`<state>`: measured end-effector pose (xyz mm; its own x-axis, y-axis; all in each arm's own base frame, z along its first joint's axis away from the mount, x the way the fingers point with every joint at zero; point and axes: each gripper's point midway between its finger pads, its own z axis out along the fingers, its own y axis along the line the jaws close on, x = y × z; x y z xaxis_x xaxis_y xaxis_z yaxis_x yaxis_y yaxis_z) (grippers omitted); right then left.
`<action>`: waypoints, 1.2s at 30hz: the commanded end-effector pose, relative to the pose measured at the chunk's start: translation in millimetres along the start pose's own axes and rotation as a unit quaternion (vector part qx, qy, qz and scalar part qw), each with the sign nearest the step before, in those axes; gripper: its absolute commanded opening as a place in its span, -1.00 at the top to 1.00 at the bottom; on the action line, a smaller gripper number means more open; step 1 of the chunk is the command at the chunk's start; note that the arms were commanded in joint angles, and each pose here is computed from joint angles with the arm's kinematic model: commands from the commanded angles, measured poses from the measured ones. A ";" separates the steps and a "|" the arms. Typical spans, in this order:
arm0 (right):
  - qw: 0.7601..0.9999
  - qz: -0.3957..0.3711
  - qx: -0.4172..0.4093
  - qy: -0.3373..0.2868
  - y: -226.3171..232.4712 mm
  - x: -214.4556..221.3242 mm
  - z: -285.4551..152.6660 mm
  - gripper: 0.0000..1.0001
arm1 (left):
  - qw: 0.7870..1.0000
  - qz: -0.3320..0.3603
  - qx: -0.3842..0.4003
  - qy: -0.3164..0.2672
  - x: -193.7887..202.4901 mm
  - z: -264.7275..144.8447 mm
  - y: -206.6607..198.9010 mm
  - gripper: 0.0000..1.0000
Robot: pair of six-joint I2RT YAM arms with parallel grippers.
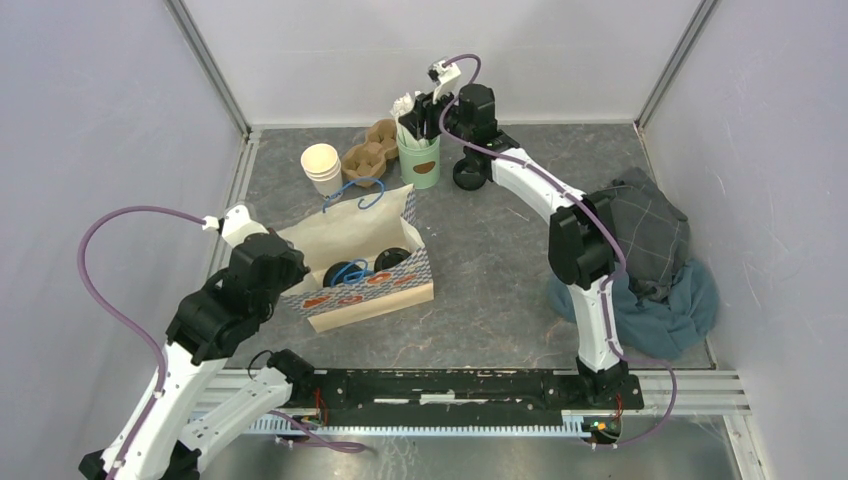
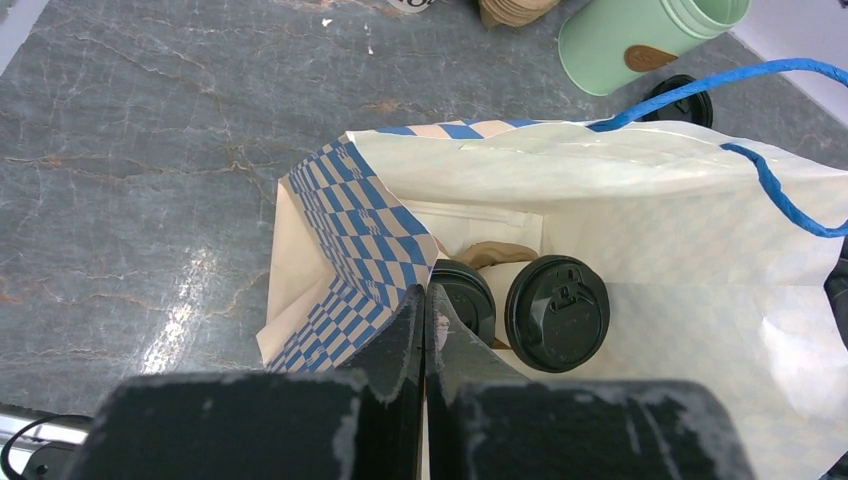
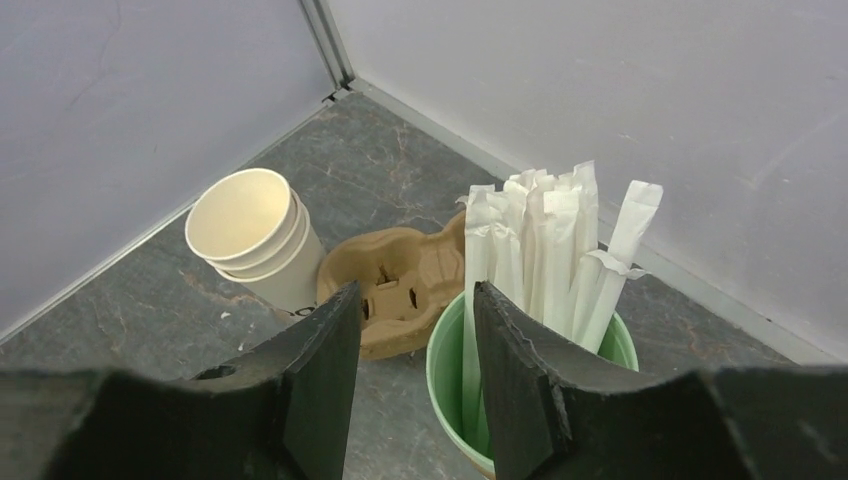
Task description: Pack the takeout coffee
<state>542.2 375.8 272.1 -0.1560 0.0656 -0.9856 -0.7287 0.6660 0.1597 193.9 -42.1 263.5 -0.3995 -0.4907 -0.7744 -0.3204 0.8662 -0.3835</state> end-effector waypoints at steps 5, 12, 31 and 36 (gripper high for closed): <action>0.999 -0.031 -0.003 -0.025 -10.3 -4.0 16.9 0.11 | 1.000 0.014 0.004 -0.012 -10.5 -3.8 -3.0 0.96; 0.999 -0.049 0.017 -0.003 -25.4 21.1 23.2 0.16 | 1.000 0.018 0.008 0.003 -4.6 -0.9 -7.2 0.96; 0.996 -0.077 0.043 -0.008 -47.0 40.9 43.6 0.38 | 1.000 0.020 0.002 0.005 -3.7 1.9 -7.9 0.96; 0.997 -0.070 0.037 -0.015 -45.2 43.5 48.1 0.44 | 1.000 0.022 -0.001 0.006 -2.8 3.1 -7.6 0.96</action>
<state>590.9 380.1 191.0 -0.1138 -0.0650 -0.9914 -0.6907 0.7225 0.0319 197.4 -45.6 256.8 -0.4325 -0.4689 -0.7701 -0.3258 0.8777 -0.3514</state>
